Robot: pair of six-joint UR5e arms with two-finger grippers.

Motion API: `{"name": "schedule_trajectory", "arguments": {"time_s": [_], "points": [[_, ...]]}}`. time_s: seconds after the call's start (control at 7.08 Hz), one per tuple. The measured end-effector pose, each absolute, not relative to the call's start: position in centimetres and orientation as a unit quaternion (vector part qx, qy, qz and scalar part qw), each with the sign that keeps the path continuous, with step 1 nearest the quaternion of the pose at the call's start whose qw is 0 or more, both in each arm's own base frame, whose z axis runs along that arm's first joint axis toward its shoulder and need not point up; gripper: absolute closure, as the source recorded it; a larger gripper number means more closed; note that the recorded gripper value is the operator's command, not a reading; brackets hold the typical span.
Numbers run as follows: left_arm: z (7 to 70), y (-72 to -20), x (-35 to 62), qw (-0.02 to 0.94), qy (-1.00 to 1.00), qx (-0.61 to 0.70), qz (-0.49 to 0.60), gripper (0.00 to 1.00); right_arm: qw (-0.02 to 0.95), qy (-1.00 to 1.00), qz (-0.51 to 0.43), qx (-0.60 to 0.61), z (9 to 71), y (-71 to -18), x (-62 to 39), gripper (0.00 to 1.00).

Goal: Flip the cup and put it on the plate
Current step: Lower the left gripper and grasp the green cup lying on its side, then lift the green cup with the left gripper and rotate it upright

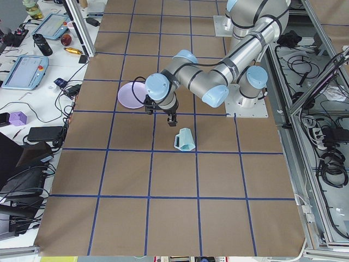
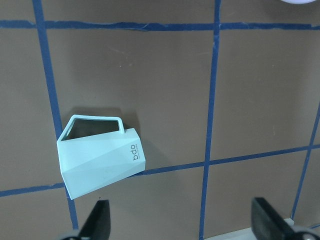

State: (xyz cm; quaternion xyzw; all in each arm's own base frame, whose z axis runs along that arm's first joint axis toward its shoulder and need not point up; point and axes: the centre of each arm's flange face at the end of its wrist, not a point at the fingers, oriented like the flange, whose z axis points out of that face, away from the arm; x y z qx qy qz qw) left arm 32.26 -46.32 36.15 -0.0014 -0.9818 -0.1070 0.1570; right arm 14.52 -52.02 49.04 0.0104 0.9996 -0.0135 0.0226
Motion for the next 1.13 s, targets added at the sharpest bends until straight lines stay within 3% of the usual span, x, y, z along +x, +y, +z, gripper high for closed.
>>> {"name": "schedule_trajectory", "arguments": {"time_s": [1.13], "points": [[19.6, -40.4, 44.4, 0.362, -0.93, 0.048, -0.052, 0.0, 0.023, 1.0, -0.013, 0.01, 49.0, -52.0, 14.5, 0.0]]}}
